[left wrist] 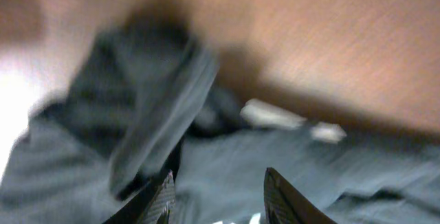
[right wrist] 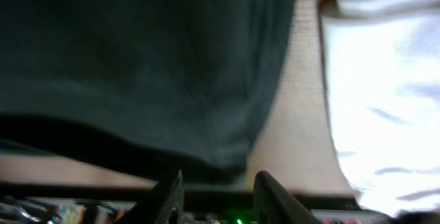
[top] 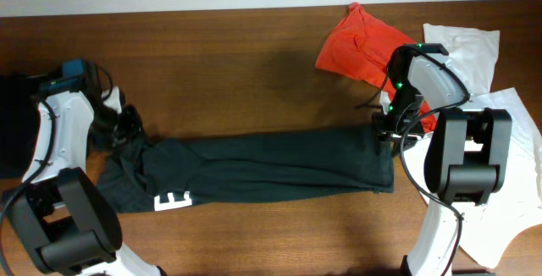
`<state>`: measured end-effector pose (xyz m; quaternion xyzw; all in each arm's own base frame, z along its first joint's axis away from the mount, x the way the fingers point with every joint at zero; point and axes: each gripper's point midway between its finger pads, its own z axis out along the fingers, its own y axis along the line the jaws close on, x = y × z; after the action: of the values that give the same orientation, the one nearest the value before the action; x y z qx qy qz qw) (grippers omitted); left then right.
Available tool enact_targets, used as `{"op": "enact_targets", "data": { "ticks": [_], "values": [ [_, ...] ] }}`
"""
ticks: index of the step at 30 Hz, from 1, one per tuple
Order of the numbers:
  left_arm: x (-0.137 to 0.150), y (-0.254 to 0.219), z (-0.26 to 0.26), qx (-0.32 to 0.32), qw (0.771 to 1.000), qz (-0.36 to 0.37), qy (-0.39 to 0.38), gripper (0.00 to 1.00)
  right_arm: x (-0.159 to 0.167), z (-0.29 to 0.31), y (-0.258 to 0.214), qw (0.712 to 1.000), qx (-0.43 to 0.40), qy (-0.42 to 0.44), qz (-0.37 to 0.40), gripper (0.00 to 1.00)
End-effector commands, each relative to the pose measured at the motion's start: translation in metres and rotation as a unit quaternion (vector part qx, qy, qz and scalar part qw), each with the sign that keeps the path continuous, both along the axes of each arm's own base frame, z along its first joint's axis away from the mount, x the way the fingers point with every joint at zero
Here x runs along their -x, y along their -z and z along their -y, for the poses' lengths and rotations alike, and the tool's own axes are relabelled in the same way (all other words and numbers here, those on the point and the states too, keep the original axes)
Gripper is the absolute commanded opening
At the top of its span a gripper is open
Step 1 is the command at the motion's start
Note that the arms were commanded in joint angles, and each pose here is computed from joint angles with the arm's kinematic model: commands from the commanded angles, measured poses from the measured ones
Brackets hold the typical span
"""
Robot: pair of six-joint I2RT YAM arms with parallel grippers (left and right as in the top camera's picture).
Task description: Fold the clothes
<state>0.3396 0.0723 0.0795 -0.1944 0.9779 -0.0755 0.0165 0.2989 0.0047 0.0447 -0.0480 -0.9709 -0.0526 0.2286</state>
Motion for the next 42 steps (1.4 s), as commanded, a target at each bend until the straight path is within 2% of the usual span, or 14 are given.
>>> {"op": "enact_targets", "data": {
  "ticks": [1,3,8,11,17,21,24,26,30,32,34,42],
  "values": [
    [-0.038,-0.019,0.020,0.006,0.996,0.079,0.035,0.45,-0.014,-0.013,-0.003,0.998,-0.036,0.022,0.036,0.37],
    [-0.046,-0.019,0.023,-0.008,0.994,0.091,0.051,0.52,-0.016,-0.013,-0.002,0.998,-0.036,0.022,0.042,0.37],
    [-0.065,-0.021,0.026,-0.031,0.990,0.123,0.056,0.54,-0.017,-0.013,-0.001,0.998,-0.036,0.022,0.044,0.40],
    [-0.065,-0.009,0.026,-0.028,0.992,0.109,0.055,0.55,-0.018,-0.013,-0.001,0.998,-0.036,0.022,0.046,0.40],
    [-0.062,0.043,0.024,-0.022,0.997,0.050,0.055,0.58,-0.018,-0.013,-0.001,0.998,-0.036,0.022,0.045,0.40],
    [-0.058,0.059,0.024,-0.021,0.998,0.030,0.055,0.58,-0.017,-0.013,-0.001,0.998,-0.036,0.022,0.043,0.40],
    [-0.056,0.062,0.014,-0.046,0.997,0.020,0.053,0.58,-0.016,-0.013,-0.002,0.998,-0.036,0.022,0.041,0.40],
    [-0.055,0.060,0.011,-0.057,0.997,0.019,0.052,0.57,-0.016,-0.013,-0.001,0.998,-0.034,0.021,0.041,0.40],
    [-0.045,0.054,0.003,-0.078,0.996,-0.001,0.051,0.38,-0.015,-0.010,-0.001,0.999,-0.027,0.016,0.039,0.40],
    [-0.035,0.054,-0.019,-0.139,0.989,-0.027,0.046,0.38,-0.015,-0.010,-0.001,0.999,-0.027,0.016,0.039,0.40],
    [-0.031,0.049,-0.043,-0.196,0.980,-0.038,0.004,0.38,-0.015,-0.010,-0.001,0.999,-0.027,0.016,0.040,0.40],
    [-0.035,0.047,-0.087,-0.203,0.977,-0.012,-0.063,0.38,-0.015,-0.007,-0.001,0.999,-0.020,0.013,0.039,0.41]
  ]
}}
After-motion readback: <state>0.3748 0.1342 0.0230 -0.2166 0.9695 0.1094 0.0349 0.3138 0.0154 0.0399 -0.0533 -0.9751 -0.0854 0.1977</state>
